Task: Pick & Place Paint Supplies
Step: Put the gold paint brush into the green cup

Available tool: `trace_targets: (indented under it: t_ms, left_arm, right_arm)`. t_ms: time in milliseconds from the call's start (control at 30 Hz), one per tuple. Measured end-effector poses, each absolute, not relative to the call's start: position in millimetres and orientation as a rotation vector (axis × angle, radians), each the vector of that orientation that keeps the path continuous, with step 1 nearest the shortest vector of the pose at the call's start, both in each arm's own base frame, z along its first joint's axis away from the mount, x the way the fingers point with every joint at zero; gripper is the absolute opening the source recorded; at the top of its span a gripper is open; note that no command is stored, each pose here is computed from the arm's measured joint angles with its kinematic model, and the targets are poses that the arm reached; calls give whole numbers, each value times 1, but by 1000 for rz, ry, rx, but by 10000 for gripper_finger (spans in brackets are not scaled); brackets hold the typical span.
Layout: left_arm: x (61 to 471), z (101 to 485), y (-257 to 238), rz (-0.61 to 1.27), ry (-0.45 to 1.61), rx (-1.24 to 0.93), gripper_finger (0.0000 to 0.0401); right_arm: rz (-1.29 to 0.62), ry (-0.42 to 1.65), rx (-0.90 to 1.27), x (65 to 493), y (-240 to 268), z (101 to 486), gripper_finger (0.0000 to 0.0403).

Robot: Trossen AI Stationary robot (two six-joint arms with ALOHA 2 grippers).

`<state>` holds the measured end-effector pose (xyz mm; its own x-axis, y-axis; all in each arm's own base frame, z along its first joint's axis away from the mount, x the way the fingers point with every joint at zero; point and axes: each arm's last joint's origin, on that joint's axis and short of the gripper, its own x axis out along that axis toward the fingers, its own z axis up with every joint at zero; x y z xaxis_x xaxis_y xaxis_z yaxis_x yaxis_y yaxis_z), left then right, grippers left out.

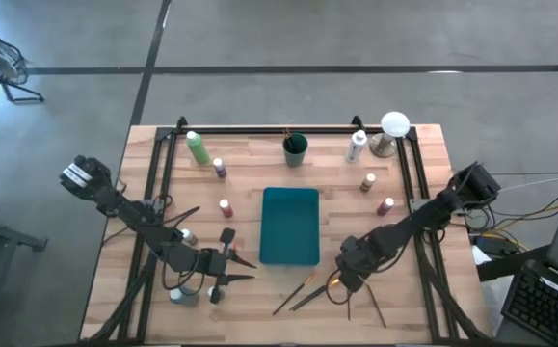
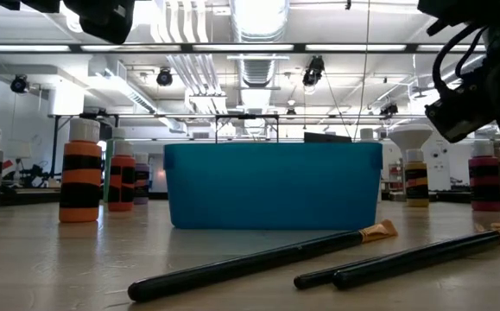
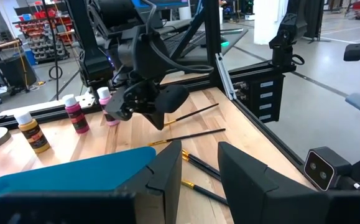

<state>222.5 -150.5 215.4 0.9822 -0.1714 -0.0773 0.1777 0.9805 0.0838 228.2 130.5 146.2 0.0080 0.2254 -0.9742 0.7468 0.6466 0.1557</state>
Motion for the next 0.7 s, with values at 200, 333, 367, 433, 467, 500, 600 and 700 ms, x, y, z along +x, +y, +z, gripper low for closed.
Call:
trace_targets:
  t_ms: [200, 333, 367, 433, 467, 500, 600, 700]
  left_arm:
    - [222, 215, -150, -176, 70, 91, 110]
    - [222, 215, -150, -176, 70, 94, 110]
    - [222, 215, -150, -176, 70, 95, 110]
    - [222, 215, -150, -176, 69, 95, 110]
    - [222, 215, -150, -176, 70, 95, 110]
    - [222, 215, -150, -176, 70, 95, 110]
    - [222, 215, -150, -176, 70, 95, 110]
    - [223, 215, -150, -176, 69, 97, 110]
  right_arm:
    - [-481, 1533, 836, 227, 129, 152, 8]
    - [-468, 1521, 832, 225, 128, 157, 8]
    - [-467, 1516, 834, 225, 127, 159, 8]
    - [-471, 1491, 826, 226, 126, 163, 8]
    - [-465, 1474, 822, 227, 125, 167, 8]
    - [-455, 1450, 817, 229, 125, 171, 8]
    - [-423, 1365, 788, 236, 119, 185, 8]
    - [-395, 1277, 737, 245, 112, 200, 8]
